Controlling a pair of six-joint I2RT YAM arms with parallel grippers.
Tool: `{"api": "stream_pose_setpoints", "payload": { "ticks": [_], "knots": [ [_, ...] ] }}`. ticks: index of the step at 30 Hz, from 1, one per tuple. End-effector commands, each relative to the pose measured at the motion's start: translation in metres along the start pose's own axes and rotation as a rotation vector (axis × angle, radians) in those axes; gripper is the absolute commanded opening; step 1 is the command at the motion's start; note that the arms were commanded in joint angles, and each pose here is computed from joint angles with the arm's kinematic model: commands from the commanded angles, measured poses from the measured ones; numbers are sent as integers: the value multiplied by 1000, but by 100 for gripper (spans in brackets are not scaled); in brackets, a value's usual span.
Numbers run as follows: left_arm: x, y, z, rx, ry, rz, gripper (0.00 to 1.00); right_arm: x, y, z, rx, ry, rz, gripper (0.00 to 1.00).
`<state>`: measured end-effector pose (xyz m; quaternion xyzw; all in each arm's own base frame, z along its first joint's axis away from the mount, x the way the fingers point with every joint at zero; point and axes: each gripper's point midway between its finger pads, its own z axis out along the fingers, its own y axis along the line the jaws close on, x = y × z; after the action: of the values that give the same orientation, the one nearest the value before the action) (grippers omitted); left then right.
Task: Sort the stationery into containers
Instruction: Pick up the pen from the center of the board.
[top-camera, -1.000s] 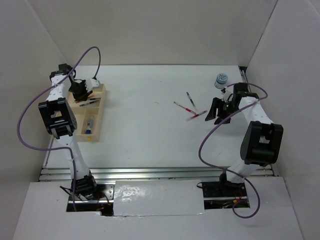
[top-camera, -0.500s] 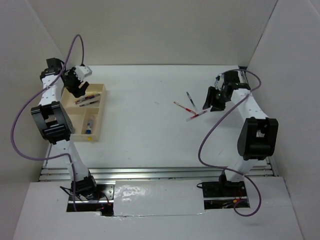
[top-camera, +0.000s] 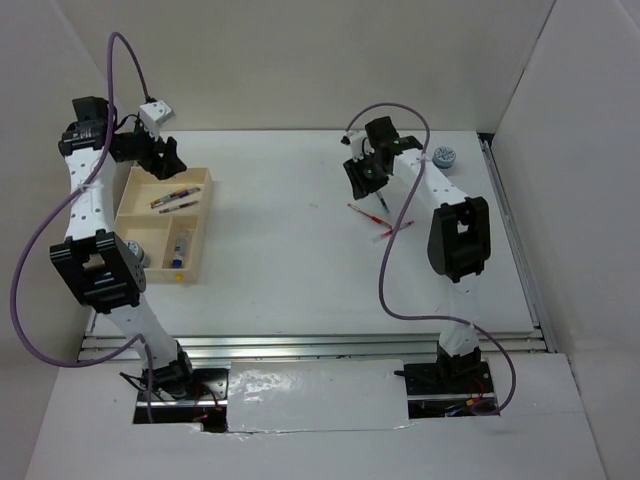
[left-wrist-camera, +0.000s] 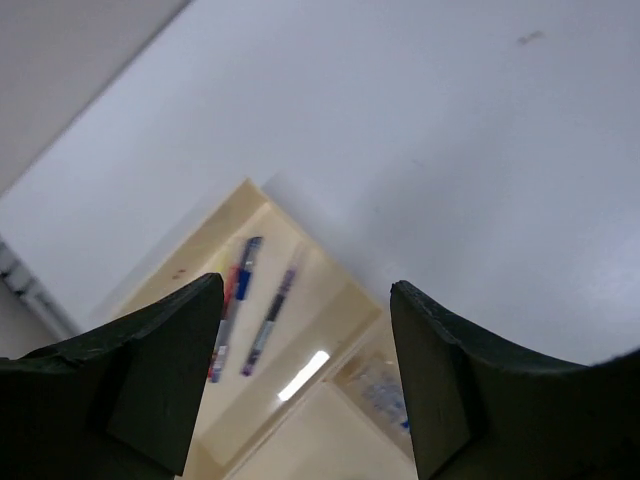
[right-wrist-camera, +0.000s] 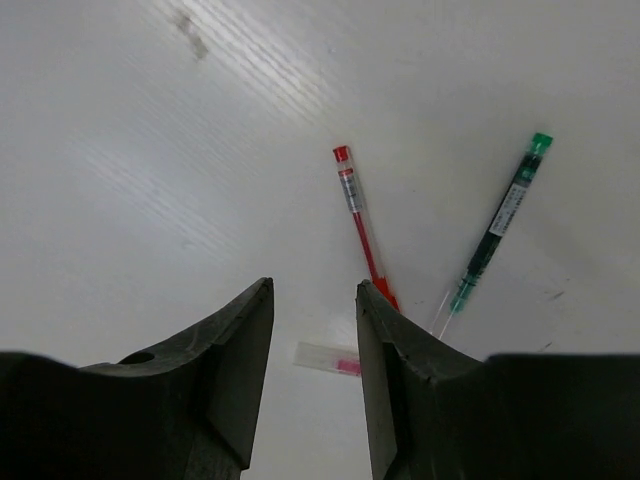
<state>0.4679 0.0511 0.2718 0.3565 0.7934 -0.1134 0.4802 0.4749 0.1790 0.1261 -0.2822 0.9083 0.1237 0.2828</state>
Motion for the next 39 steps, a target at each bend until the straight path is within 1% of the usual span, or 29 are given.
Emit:
{"api": "stream_pose_setpoints", "payload": {
  "ticks": [1,2,3,4,7,12,19,22,26,29,34,39],
  "knots": [
    [-5,-42,-4,131,-55,-132,79,19,-13,8,30,96,-106,47],
    [2,-50,-1,152,-50,-157,79,22,-14,10,28,104,-111,48],
    [0,-54,-3,150,-62,-151,78,23,-13,13,23,108,-120,49],
    [11,-63,2,174,-55,-181,78,24,-15,15,35,101,-126,51],
    [13,-73,2,175,-70,-184,78,27,-18,19,53,102,-149,55],
    [17,-97,9,218,-56,-176,77,46,-23,30,37,167,-180,54],
    [11,-104,13,229,-70,-170,77,73,-21,44,7,226,-189,49],
    [7,-105,12,219,-80,-162,75,81,-24,48,9,250,-195,47],
    [5,-114,12,230,-73,-142,75,79,-27,51,5,250,-190,44],
    [4,-119,13,228,-65,-119,75,81,-26,55,-2,277,-208,40],
    [1,-120,10,225,-71,-125,75,88,-31,58,-5,325,-230,36],
    [2,-121,11,246,-63,-139,75,99,-28,59,-58,376,-235,31]
  ]
}}
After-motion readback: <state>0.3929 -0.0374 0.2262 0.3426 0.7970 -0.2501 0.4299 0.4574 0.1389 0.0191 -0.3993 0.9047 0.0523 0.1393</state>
